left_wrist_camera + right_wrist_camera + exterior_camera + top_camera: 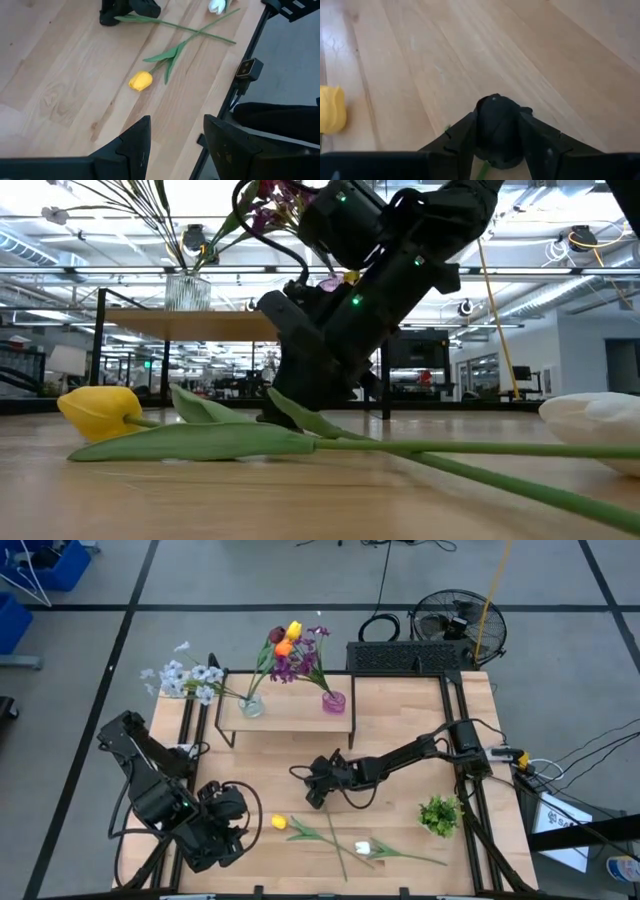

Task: Pick and place flowers into a vace then onto a shelf
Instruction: Put the black flower into the violet vase on the shelf, then put the white flower into the violet vase on the shelf

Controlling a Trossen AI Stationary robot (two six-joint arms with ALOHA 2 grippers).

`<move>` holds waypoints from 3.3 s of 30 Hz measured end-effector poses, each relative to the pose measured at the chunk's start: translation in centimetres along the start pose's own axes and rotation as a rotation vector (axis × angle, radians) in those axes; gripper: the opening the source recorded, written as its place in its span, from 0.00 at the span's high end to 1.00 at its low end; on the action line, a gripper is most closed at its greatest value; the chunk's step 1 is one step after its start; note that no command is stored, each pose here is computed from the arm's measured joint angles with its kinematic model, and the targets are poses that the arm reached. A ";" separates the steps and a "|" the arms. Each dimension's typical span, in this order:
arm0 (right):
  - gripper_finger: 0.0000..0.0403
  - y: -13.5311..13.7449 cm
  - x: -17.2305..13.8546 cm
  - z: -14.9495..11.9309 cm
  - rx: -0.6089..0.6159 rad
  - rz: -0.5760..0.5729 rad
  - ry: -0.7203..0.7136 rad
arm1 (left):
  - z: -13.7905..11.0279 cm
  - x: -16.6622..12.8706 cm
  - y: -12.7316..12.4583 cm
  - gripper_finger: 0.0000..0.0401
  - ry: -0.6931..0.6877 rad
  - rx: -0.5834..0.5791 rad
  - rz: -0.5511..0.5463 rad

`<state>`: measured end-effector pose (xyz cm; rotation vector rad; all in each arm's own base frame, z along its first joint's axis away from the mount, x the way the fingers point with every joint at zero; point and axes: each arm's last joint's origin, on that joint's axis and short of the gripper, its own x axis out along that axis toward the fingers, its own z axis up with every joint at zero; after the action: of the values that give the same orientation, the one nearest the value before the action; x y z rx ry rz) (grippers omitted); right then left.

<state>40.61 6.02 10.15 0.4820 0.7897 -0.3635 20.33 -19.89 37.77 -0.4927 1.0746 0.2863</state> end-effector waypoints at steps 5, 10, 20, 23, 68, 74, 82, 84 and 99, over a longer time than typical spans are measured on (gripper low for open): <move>0.76 0.1 -0.6 0.4 -0.013 0.005 -0.008 | 0.0 0.0 0.1 0.54 0.002 0.005 0.007; 0.97 0.7 -2.6 1.6 -0.063 0.061 -0.028 | 0.0 0.0 0.1 0.54 0.003 0.015 0.011; 0.99 2.4 -15.5 8.0 -0.191 0.211 -0.358 | -0.1 0.0 0.2 0.54 0.006 0.017 0.021; 0.99 2.1 -21.3 9.7 -0.325 0.103 -0.598 | -0.1 0.0 0.2 0.54 0.006 0.017 0.021; 0.95 -7.3 -29.2 19.4 -0.795 -1.027 -1.075 | 0.0 0.0 0.1 0.54 -0.015 0.013 0.012; 0.89 -7.7 -28.3 19.6 -0.690 -0.910 -1.112 | 0.0 0.0 0.1 0.54 -0.015 0.013 0.013; 0.79 -8.1 -26.7 19.6 -0.597 -0.774 -1.071 | 0.0 0.0 0.1 0.54 -0.016 0.012 0.011; 0.76 -8.0 -26.6 19.6 -0.593 -0.728 -1.089 | 0.0 0.0 0.1 0.54 -0.016 0.012 0.010; 0.55 -7.3 -27.4 19.7 -0.725 -0.732 -1.179 | 0.0 0.0 0.1 0.54 -0.016 0.006 0.010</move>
<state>30.76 -7.12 40.55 -0.7199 -0.1379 -0.8713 20.31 -19.82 37.78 -0.4795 1.0622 0.2953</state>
